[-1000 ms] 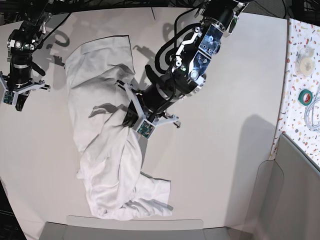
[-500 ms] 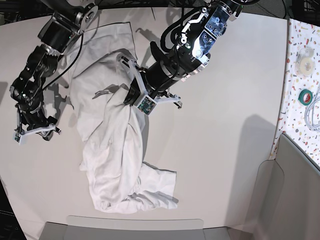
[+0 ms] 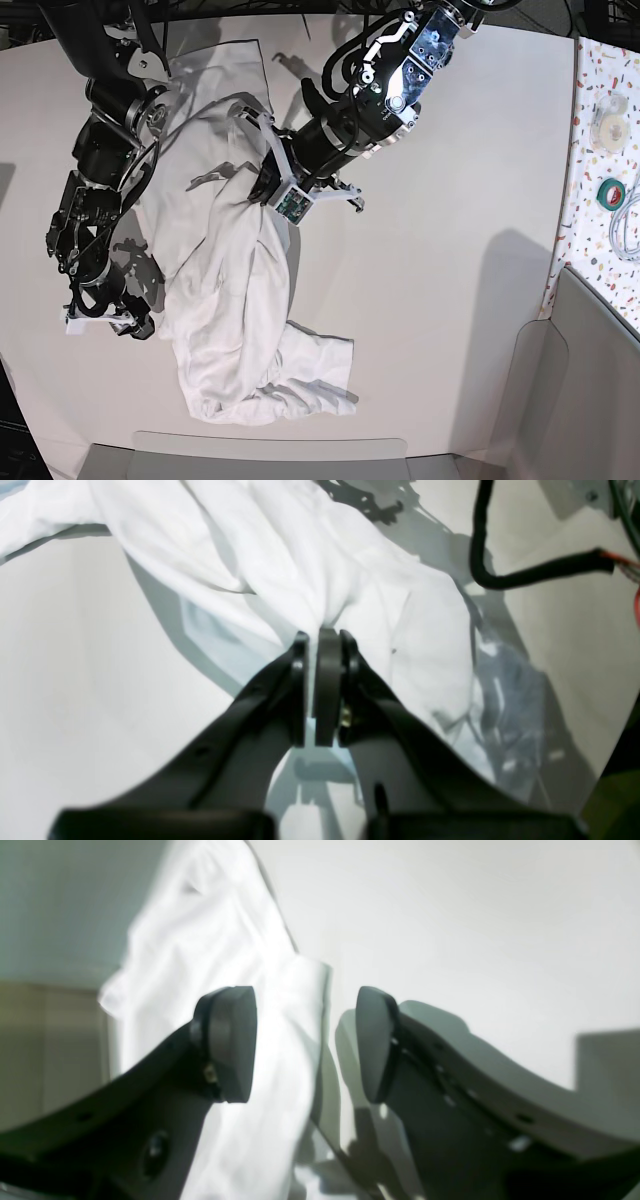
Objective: Layout the t-shirt on the table in an organized manner, then fold the t-shirt properly
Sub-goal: 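Grasp the shirt hem with the right gripper beside the left gripper, then lift and drag the shirt with both grippers, spreading it out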
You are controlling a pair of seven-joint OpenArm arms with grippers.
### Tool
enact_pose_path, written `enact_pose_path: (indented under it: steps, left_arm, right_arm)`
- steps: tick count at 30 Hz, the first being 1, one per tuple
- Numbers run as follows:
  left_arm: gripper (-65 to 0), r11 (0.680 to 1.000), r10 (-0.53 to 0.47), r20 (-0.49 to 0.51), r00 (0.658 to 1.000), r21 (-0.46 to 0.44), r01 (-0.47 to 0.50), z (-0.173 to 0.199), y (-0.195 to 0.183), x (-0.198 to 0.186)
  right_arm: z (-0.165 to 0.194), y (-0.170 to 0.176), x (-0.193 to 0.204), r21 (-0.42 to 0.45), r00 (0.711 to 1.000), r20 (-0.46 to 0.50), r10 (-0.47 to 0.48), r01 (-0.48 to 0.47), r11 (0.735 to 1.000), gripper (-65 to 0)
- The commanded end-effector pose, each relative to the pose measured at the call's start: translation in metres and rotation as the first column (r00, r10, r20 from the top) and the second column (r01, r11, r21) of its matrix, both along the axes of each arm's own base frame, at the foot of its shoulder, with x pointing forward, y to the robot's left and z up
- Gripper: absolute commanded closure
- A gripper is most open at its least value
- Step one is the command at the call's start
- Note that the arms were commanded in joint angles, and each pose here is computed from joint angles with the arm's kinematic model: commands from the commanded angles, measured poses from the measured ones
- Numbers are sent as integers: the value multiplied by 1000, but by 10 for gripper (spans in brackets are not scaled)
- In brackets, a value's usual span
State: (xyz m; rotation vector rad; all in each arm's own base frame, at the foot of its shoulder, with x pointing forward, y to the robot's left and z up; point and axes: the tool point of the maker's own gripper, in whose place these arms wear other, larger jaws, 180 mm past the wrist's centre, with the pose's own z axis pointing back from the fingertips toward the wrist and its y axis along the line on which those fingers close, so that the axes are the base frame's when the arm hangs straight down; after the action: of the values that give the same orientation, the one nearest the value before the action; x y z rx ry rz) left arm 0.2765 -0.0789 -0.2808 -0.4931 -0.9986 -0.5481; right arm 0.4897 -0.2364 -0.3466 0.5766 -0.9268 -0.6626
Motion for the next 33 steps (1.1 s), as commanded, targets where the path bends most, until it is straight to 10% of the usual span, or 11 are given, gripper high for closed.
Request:
enact_pose_path:
  steps: [1,13,17,25,33]
  left_arm:
    - [0,999,-1,37,999,-35,3,14,-4,3]
    - [0,999,2,37,999,-33,0,13,-3,4]
    - [0,999,6,38,999,-33,-5,14,-1,5]
    - [0,990,144,74,987,-15,-143,20,46,37]
    - [0,930,360,226,905,-9,-368,66,138,100]
  right_arm:
    - [21,-5,15,1,998,59,-15,15,1000,-318]
    - [-8,33,25,51,1000,7,6,-6,999,-297]
    - [5,55,36,-26,995,21,96,-95,995,0]
    - [94,55,78,-95,974,196,112,-95,991,0]
    - [187,75,102,-225,915,355,193,-117,967,0]
